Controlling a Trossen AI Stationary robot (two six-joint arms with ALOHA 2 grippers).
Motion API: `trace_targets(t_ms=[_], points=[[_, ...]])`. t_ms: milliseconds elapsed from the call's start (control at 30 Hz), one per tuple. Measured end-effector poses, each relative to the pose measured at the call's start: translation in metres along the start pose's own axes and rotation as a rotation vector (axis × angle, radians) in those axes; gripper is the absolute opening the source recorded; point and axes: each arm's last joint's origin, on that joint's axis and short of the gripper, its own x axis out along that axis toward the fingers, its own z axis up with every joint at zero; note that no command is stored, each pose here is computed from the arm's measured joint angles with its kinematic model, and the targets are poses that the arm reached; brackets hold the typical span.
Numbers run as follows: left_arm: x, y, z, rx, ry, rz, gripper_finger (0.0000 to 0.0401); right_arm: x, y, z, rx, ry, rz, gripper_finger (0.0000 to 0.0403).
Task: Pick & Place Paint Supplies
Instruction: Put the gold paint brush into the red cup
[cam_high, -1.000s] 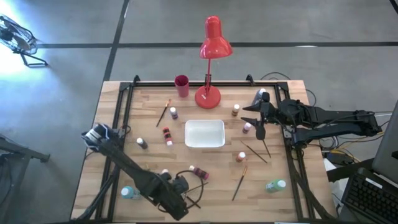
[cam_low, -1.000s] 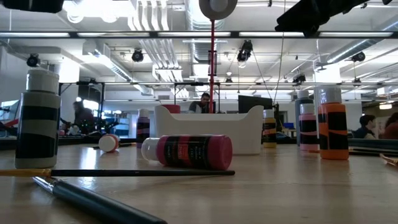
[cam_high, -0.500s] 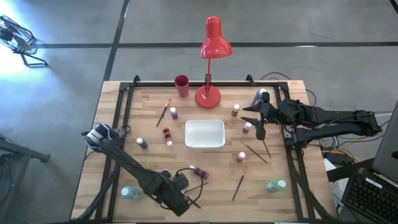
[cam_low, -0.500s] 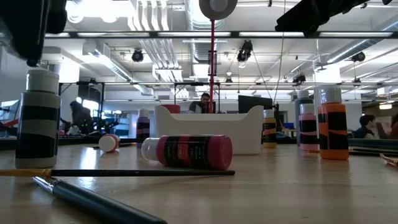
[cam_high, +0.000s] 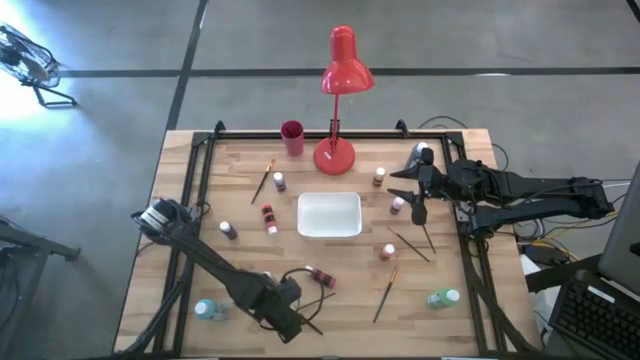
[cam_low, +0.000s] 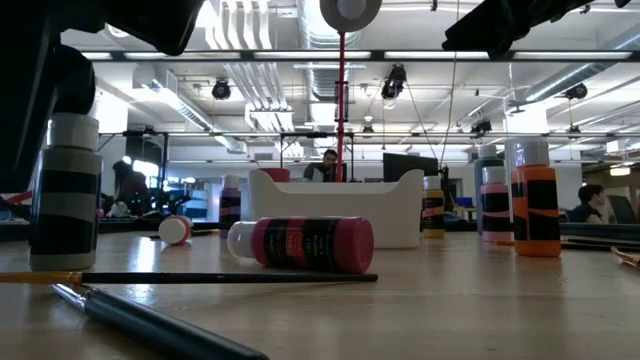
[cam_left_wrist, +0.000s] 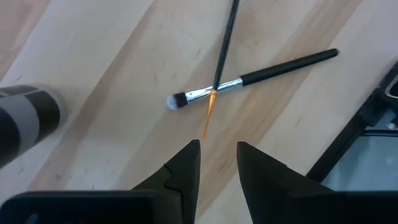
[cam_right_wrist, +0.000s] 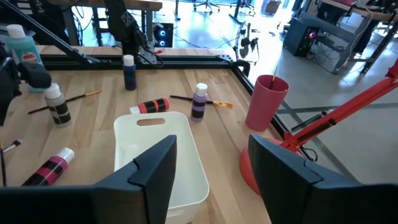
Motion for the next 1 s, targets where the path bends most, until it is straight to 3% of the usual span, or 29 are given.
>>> trace_targets(t_ms=[300, 600, 1000], points=[[0.001, 0.001, 0.001, 0.015, -0.021, 0.001, 0.0111, 0.000, 0.000, 0.000, 0.001, 0.000, 0.000, 0.0176], [-0.005, -0.006, 0.002, 0.023, 0.003, -0.030, 0.0123, 0.000, 0.000, 0.000, 0.000, 0.000, 0.000, 0.0193], [-0.013, -0.014, -0.009, -0.092, 0.018, -0.010, 0.0122, 0.000, 0.000, 0.000, 0.003, 0.000, 0.000, 0.0193]])
